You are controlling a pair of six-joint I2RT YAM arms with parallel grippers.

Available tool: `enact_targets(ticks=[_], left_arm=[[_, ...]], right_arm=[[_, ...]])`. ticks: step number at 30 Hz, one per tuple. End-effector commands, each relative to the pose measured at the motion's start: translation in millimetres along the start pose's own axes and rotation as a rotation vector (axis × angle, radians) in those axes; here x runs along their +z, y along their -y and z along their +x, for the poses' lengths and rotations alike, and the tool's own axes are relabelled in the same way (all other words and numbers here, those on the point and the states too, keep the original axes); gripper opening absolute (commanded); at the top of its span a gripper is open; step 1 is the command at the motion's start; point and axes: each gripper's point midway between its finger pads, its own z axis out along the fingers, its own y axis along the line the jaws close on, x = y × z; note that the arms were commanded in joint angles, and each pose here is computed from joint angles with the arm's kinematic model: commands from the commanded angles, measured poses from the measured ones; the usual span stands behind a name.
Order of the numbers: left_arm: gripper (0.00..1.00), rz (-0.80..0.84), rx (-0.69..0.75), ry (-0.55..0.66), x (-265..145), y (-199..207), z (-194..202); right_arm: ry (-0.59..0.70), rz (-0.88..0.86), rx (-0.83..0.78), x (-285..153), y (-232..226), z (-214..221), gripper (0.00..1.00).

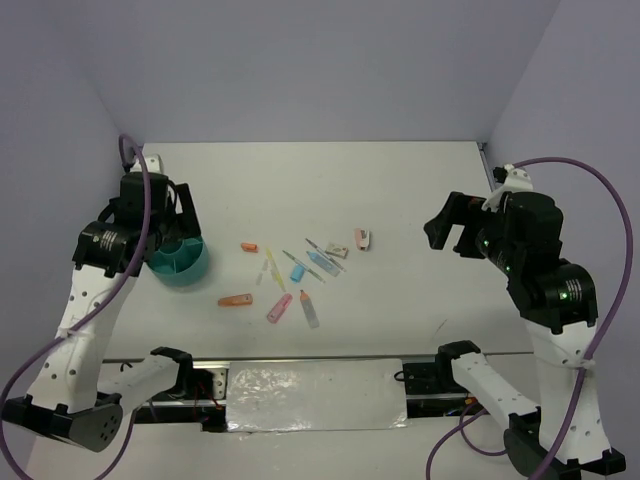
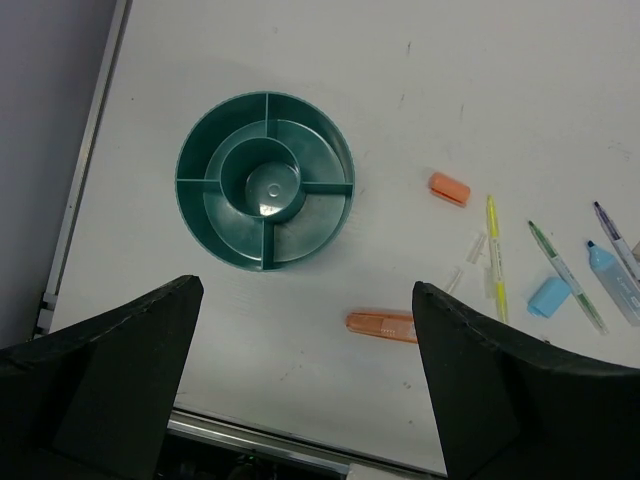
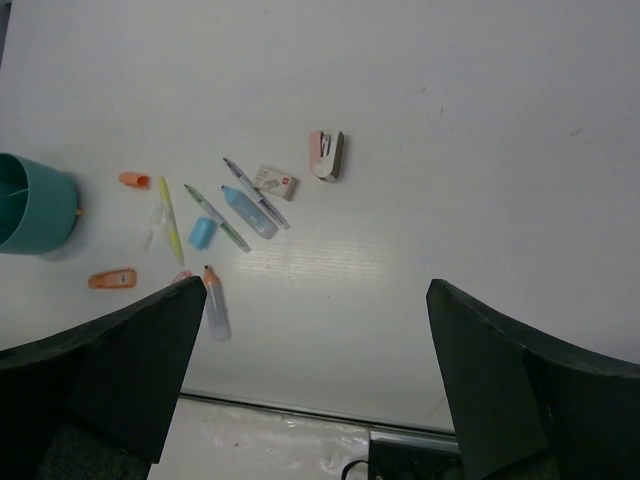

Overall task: Sort the stationery into containers
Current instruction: Pick up the pen from the center of the board.

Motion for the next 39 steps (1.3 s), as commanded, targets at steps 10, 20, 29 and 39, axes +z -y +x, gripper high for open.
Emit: enact_targets(ticks=[10, 20, 29, 39], left_arm=[[0.99, 0.031, -0.095, 0.089, -18, 1, -22], [0.99, 0.059, -0.140, -0.056, -1, 8, 31], [0.99, 0.053, -0.125, -0.080, -3, 2, 50], [0.99, 0.042, -0.099, -0.099, -4, -5, 63]], right_arm=[[-0.007, -0.457, 0.091, 27, -84, 4, 1.00], [-0.422, -0.216, -0.365, 199, -131, 109, 0.57], [-0.544, -0.215, -0.666, 265, -164, 172, 0.46], [-0.581, -0.298, -0.802, 289, -203, 207, 0.48]])
